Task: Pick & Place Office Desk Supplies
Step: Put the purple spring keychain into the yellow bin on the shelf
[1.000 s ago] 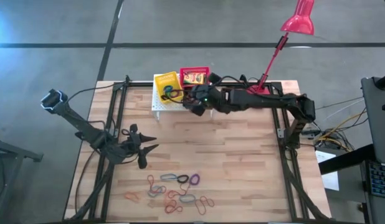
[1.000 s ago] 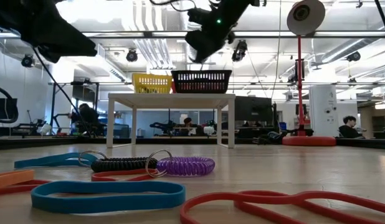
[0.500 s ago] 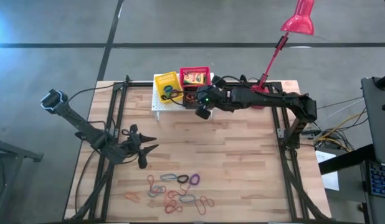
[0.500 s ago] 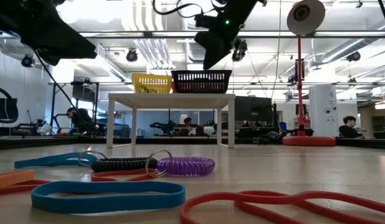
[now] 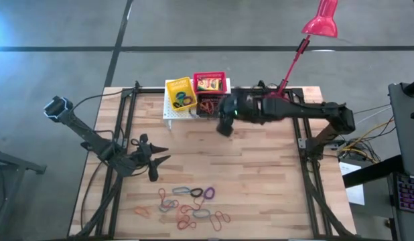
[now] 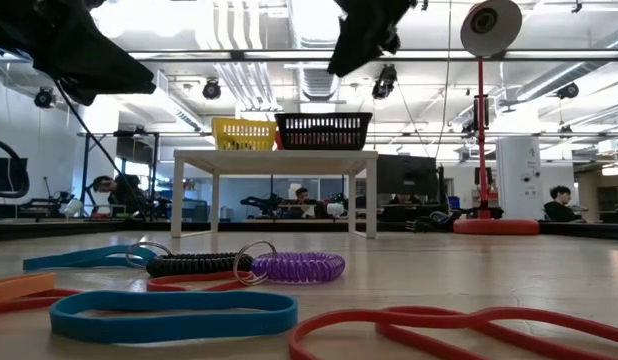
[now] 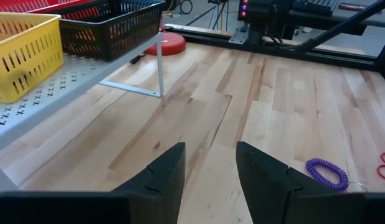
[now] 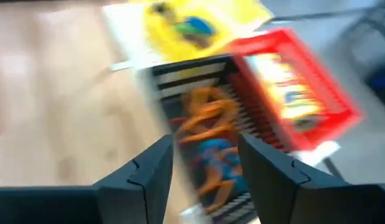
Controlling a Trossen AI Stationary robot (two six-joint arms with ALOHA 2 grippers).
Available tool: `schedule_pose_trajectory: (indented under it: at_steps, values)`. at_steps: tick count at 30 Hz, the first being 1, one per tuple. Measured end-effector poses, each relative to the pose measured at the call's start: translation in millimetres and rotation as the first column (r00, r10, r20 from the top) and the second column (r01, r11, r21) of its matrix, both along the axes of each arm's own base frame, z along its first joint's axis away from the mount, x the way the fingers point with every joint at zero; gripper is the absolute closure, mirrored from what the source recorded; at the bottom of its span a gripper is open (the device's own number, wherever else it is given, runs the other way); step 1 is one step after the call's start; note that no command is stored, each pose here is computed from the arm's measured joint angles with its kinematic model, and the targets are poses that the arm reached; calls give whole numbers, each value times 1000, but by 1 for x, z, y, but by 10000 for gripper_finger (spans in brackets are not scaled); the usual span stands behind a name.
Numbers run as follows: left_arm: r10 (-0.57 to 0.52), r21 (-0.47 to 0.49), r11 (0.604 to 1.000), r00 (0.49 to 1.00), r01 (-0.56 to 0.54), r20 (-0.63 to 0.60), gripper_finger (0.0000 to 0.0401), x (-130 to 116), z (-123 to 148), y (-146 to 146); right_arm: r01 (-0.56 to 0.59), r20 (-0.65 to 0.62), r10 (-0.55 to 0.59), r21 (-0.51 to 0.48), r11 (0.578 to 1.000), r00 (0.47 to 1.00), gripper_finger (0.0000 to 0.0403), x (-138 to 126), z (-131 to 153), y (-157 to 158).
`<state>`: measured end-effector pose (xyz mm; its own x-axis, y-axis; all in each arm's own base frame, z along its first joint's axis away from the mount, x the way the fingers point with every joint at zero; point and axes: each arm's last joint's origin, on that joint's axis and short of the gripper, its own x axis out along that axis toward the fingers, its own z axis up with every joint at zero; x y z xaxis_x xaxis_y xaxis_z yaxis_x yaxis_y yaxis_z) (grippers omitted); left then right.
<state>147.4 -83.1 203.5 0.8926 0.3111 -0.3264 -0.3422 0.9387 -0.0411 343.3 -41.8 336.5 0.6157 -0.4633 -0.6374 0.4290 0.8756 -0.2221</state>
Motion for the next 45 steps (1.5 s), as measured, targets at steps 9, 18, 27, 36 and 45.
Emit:
schedule_pose_trajectory:
  at_steps: [9,18,27,36,45]
  values:
    - [0,0,1000,1000,0,0,253,0,0,0,-237,37,235,55,970,971,223,-7,-59,98]
    - [13,4,1000,1000,-13,4,253,0,0,1,-374,229,336,152,915,914,223,-37,-133,159]
    - [29,-4,1000,999,-29,25,253,2,2,1,-566,274,499,308,764,822,225,-38,-197,177]
    - [38,-8,999,999,-38,30,253,3,2,2,-791,105,784,76,607,611,234,1,-221,194]
    - [49,-8,999,998,-48,33,253,5,2,3,-873,-39,895,202,443,445,255,32,-226,179]
